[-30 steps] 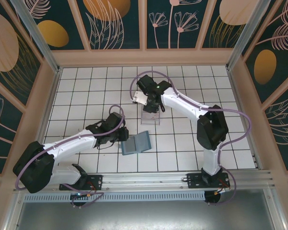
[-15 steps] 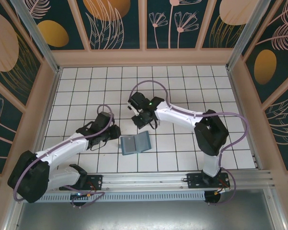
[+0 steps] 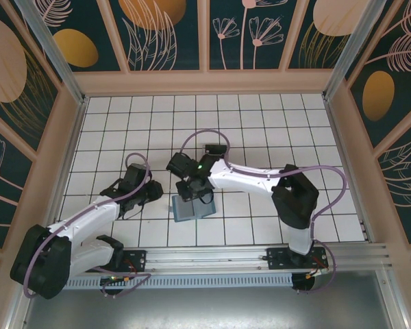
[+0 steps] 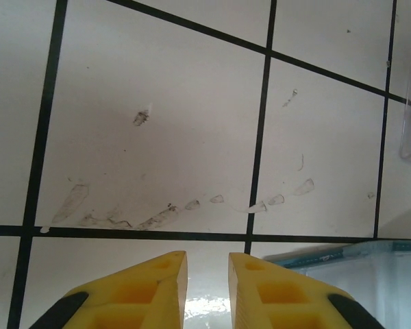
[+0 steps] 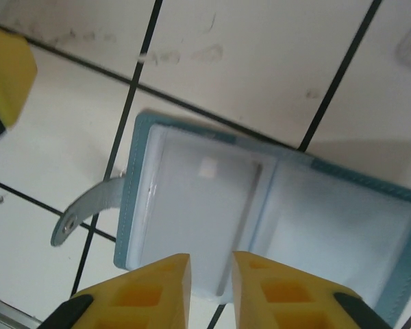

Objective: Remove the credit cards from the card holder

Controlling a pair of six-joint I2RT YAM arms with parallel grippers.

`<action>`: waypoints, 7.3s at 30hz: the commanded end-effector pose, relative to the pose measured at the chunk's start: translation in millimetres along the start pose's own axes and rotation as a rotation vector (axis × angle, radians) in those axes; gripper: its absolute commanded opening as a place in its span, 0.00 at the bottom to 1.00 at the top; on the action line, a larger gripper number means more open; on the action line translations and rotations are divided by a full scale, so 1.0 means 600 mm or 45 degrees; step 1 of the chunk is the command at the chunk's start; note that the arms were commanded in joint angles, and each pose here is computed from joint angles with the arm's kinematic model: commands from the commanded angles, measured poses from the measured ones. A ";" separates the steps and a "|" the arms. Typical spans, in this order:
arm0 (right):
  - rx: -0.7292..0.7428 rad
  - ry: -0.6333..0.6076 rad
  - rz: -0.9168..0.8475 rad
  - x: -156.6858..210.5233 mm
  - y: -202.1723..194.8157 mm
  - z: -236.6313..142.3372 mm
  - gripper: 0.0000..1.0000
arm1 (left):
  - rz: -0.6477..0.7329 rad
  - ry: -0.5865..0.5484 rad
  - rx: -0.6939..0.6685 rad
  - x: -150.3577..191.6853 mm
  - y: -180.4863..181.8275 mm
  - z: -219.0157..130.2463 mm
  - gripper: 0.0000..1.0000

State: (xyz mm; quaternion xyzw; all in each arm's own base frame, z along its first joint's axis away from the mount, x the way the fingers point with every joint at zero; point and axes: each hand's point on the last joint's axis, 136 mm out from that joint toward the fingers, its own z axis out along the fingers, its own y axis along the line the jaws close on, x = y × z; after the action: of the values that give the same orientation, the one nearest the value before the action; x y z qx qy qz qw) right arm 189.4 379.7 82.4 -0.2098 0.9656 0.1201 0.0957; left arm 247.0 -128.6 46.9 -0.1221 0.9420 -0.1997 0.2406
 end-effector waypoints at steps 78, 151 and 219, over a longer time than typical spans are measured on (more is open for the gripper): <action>-0.556 -0.065 0.396 0.020 0.018 0.019 0.04 | 0.124 0.218 0.330 0.052 -0.115 0.002 0.20; -0.550 -0.200 0.373 -0.031 -0.055 -0.042 0.28 | 0.245 0.251 0.110 0.091 -0.155 0.012 0.22; -0.850 0.013 0.331 0.024 0.006 0.050 0.25 | 0.211 0.447 -0.162 0.174 -0.029 0.051 0.18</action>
State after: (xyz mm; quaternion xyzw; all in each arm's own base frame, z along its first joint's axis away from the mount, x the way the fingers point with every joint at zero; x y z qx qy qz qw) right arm 191.7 373.8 31.7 -0.0928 0.9145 0.3935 0.0160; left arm 191.6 -208.0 14.5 -0.0248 0.9746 -0.1901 0.1159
